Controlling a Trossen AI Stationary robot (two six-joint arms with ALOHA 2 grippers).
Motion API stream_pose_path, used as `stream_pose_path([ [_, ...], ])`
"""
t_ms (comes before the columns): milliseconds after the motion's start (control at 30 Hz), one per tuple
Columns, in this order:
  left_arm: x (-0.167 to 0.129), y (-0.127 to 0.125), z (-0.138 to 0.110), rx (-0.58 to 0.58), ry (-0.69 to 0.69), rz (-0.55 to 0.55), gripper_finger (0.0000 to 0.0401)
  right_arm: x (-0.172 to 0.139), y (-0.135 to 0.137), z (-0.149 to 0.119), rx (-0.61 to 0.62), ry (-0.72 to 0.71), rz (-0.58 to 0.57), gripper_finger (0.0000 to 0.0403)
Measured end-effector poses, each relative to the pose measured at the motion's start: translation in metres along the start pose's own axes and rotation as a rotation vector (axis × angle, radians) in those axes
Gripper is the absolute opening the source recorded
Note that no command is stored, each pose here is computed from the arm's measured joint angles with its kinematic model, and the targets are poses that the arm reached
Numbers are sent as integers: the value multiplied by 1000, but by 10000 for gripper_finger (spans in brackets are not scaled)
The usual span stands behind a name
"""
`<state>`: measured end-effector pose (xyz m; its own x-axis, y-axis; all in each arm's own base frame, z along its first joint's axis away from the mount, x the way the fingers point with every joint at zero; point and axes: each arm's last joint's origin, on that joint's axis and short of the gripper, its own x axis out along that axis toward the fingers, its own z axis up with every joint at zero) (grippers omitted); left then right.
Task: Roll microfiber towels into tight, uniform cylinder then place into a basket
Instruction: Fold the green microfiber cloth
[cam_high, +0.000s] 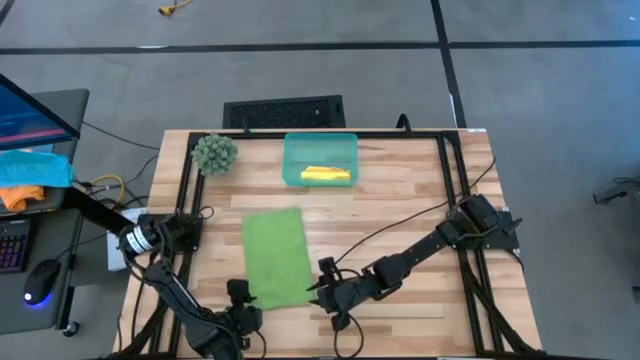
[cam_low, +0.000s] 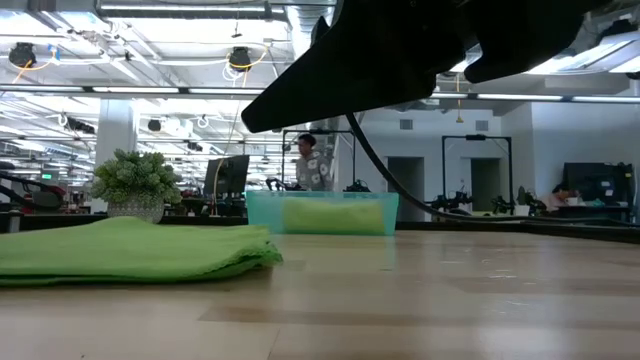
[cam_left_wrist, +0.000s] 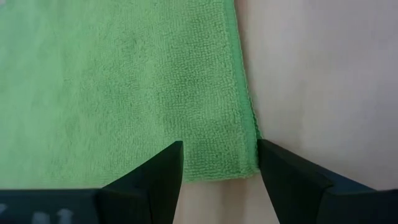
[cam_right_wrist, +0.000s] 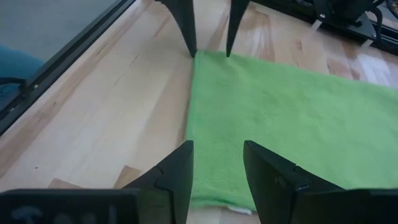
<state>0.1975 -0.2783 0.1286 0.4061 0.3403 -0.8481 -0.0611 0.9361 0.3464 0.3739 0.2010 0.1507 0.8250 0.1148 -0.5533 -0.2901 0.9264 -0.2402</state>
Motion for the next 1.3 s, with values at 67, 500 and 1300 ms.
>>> stream_pose_path([
  [67, -5, -1, 3, -1, -4, -19, 201, 0, 0, 0, 0, -1, 1, 163],
  [500, -12, 2, 7, -6, -8, -42, 201, 0, 0, 0, 0, -1, 0, 163],
  [1300, 5, 4, -5, -103, -16, -57, 133, 0, 1, 0, 0, -3, 23, 163],
])
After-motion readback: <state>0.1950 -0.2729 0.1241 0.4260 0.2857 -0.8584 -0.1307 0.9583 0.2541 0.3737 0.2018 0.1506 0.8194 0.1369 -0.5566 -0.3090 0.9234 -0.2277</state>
